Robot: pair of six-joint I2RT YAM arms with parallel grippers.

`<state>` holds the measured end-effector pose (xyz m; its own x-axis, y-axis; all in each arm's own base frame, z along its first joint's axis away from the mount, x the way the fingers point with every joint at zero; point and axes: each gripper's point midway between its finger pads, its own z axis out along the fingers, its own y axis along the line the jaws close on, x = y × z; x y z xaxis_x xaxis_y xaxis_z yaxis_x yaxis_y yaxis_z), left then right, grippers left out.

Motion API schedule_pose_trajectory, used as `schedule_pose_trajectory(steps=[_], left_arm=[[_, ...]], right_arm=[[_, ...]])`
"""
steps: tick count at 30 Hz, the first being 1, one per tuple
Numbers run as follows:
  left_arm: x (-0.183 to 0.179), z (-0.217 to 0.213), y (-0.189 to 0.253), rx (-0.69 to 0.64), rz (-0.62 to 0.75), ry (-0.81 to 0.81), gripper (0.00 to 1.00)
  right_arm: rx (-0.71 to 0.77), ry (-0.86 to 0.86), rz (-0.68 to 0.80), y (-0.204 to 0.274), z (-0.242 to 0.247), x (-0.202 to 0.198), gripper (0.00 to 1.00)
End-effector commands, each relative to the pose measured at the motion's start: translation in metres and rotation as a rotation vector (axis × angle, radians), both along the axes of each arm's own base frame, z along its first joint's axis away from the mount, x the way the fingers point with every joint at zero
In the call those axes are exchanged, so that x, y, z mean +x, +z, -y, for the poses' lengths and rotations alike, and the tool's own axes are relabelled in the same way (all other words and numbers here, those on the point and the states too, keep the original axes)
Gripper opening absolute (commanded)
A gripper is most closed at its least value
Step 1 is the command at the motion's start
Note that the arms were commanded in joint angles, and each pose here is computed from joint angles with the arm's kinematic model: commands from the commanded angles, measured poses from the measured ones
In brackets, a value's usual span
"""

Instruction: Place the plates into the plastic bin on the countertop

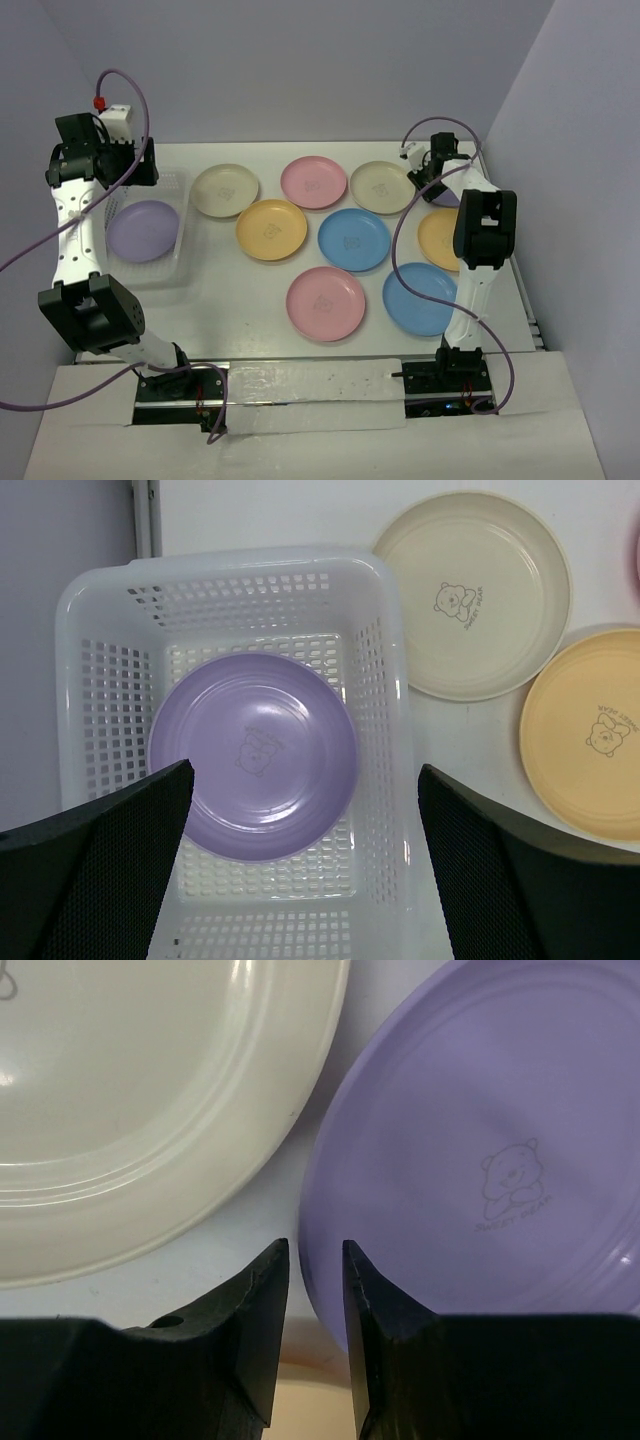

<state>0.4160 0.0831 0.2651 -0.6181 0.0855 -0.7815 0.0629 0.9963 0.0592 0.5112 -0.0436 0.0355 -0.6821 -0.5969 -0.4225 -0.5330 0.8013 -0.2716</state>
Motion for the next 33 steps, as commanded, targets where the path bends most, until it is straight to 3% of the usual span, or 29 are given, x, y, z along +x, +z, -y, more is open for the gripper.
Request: schedule_pose_trajectory(steps=[1,6,11,20,25,28,33], left_arm=[[0.0,0.005,0.037,0.01,0.083,-0.009,0.99],[0.0,0.006,0.04,0.003,0.087,-0.014,0.99],[0.001,0.009,0.042,-0.005,0.091,-0.017,0.99],[0.004,0.015,0.052,-0.058,0.128,0.005,0.99],[0.001,0.036,0.076,-0.14,0.193,-0.067,0.99],[-0.001,0.044,0.101,-0.194,0.294,-0.056,0.99],[-0.012,0.064,0.123,-0.199,0.34,-0.148,0.99]], right_arm=[[0.023,0.005,-0.037,-0.006,0.006,0.0,0.35],[0.034,0.003,-0.049,-0.006,0.009,0.0,0.31],[0.021,-0.003,-0.029,0.002,0.012,0.003,0.0],[-0.091,-0.071,0.281,0.105,0.035,0.032,0.0],[-0.102,-0.039,0.437,0.181,0.02,0.023,0.0],[-0.155,0.102,0.529,0.221,-0.025,0.001,0.0],[-0.185,0.355,0.553,0.221,-0.122,-0.056,0.0]])
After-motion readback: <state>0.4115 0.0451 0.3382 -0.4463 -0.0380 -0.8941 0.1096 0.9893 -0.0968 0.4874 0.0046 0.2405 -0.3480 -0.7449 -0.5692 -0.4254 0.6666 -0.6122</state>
